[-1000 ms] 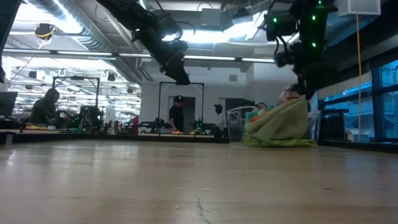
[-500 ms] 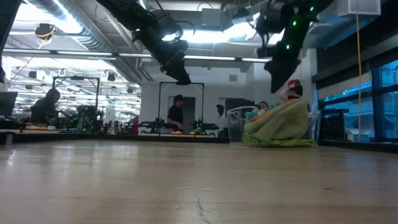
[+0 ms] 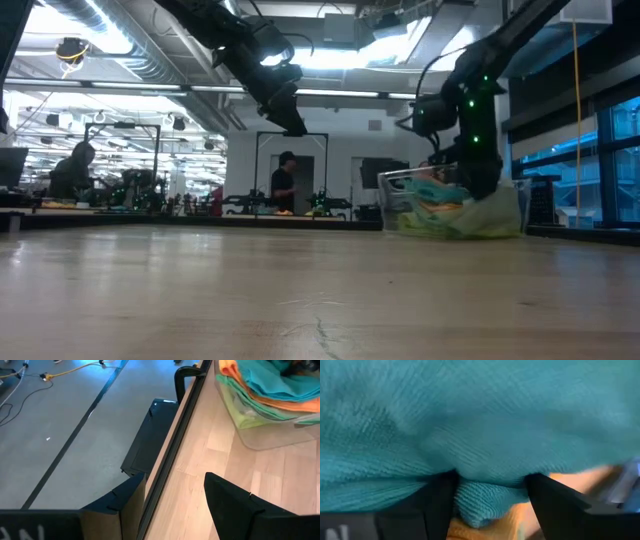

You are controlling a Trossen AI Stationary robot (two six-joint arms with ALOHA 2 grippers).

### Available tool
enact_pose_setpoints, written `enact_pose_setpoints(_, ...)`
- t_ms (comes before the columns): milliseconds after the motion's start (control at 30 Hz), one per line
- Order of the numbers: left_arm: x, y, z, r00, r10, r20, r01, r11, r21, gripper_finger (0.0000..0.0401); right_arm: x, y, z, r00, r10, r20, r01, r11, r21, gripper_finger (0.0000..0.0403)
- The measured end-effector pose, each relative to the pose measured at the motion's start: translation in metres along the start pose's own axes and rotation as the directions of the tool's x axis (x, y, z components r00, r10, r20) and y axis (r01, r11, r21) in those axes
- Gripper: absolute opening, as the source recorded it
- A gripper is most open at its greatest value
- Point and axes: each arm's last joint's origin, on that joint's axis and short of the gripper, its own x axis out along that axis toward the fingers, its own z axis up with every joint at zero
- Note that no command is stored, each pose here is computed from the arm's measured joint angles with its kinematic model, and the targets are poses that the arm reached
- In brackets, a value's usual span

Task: Fold microfiber towels
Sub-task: Put the pile of microfiber towels into the transparent bin

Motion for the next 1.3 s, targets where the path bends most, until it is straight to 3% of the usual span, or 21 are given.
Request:
enact_pose_setpoints(200,0.0,0.0,0.0,1.0,0.0,0.0,0.0,1.0,0.0,0.0195,-0.005,-0.005,0.003,1.0,-0.01,0.01,0.01,1.0,-0.007,0.0243)
enact_pose_setpoints(433,0.0,0.0,0.0,1.0,0.0,0.0,0.0,1.0,0.0,0.0195,-0.067,-0.025,0.005,0.982,-0.049,0.183,0.034,0.996,0.084,0.0243)
enact_pose_setpoints(567,0.0,0.0,0.0,1.0,0.0,0.0,0.0,1.0,0.0,0.0195,-0.077,-0.029,0.014,0.945,-0.061,0.32,0.02,0.991,0.129,0.0243)
enact_pose_setpoints(733,0.0,0.0,0.0,1.0,0.0,0.0,0.0,1.0,0.0,0.0195,-0.062,-0.024,0.034,0.924,-0.015,0.382,-0.037,0.991,0.129,0.0243)
enact_pose_setpoints(900,0.001,0.0,-0.001,1.0,0.001,0.003,-0.001,1.0,0.003,0.0195,-0.025,-0.009,0.049,0.962,0.022,0.272,-0.047,0.995,0.084,0.0243)
enact_pose_setpoints(1100,0.012,-0.003,-0.018,1.0,0.004,0.0,-0.004,0.996,0.088,0.0195,0.017,0.014,0.064,0.971,0.136,0.198,-0.14,0.99,0.004,0.0243)
enact_pose_setpoints(1300,0.018,-0.006,-0.029,1.0,0.007,0.003,-0.007,0.992,0.125,0.0195,0.019,0.021,0.065,0.978,0.112,0.174,-0.11,0.994,-0.02,0.0243)
